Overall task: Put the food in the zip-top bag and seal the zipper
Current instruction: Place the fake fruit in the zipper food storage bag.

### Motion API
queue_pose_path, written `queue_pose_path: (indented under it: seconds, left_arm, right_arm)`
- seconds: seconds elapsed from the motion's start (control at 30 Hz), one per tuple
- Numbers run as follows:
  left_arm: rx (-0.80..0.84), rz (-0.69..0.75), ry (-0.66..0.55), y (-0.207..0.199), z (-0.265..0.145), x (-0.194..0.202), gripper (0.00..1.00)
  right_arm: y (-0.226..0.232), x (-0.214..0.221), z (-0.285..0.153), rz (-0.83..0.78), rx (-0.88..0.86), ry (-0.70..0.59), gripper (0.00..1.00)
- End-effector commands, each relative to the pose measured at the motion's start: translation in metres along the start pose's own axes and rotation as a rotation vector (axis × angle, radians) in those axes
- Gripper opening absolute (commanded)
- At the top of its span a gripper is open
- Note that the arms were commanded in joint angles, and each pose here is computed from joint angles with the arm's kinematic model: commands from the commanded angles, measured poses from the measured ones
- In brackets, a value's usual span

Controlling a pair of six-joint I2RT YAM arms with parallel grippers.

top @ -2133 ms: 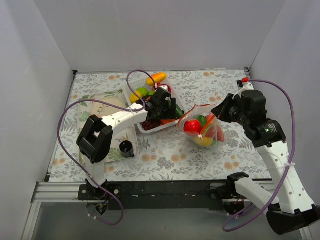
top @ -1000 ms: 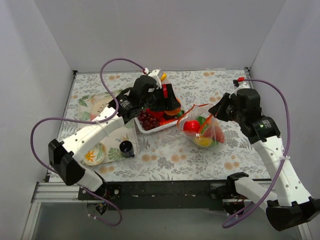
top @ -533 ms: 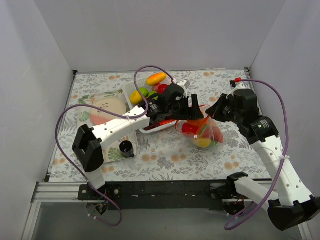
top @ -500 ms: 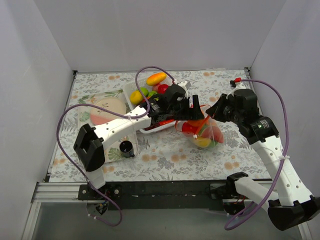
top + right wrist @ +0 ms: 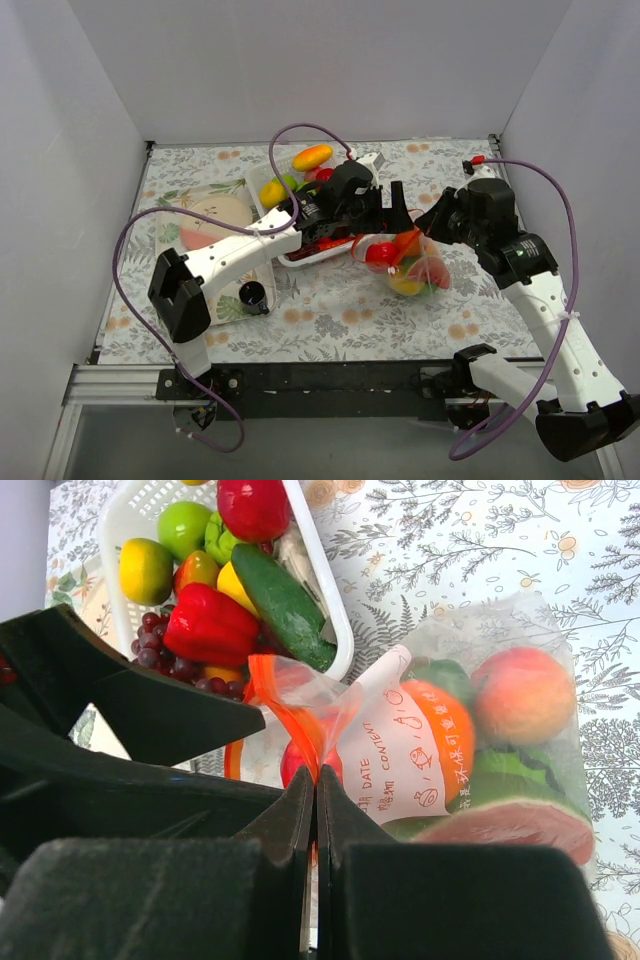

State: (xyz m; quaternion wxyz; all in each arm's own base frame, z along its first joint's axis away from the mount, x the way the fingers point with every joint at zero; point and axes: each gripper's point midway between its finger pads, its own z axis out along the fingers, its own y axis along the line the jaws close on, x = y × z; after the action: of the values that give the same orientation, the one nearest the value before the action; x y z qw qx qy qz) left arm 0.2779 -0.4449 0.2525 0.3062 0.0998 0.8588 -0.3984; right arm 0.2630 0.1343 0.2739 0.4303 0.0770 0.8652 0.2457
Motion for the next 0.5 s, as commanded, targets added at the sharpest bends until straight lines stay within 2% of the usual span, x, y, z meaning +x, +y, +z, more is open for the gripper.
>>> queue_pose_path:
  seconds: [0.0,0.03,0.13,0.27,0.33,0.47]
  left_arm:
    - [0.069,0.035,-0.118,-0.033,-0.053,-0.037,0.84]
    - [0.033,0.038,-0.136,-0.028,-0.062,-0.040,0.73]
    - [-0.086,0.067,-0.194,-0.007,-0.081,-0.049,0.55]
    - [-0.256,0.101,-0.215,0.038,-0.095,-0.045,0.41]
    - [-0.301,0.105,-0.187,0.054,-0.092,-0.034,0.41]
    - [-0.301,0.094,-0.125,0.065,-0.079,-0.013,0.48]
  right_arm:
    - [0.015,-0.017,-0.009,-0.018,-0.053,-0.058,0.01]
    - [0.015,-0.017,-0.008,-0.018,-0.054,-0.059,0.01]
    - [0.015,-0.018,-0.007,-0.024,-0.052,-0.057,0.01]
    - [0.016,-0.020,-0.010,-0.027,-0.055,-0.064,0.01]
    - [0.019,-0.023,-0.014,-0.028,-0.064,-0.075,0.01]
    - [0.021,-0.026,-0.016,-0.030,-0.068,-0.083,0.01]
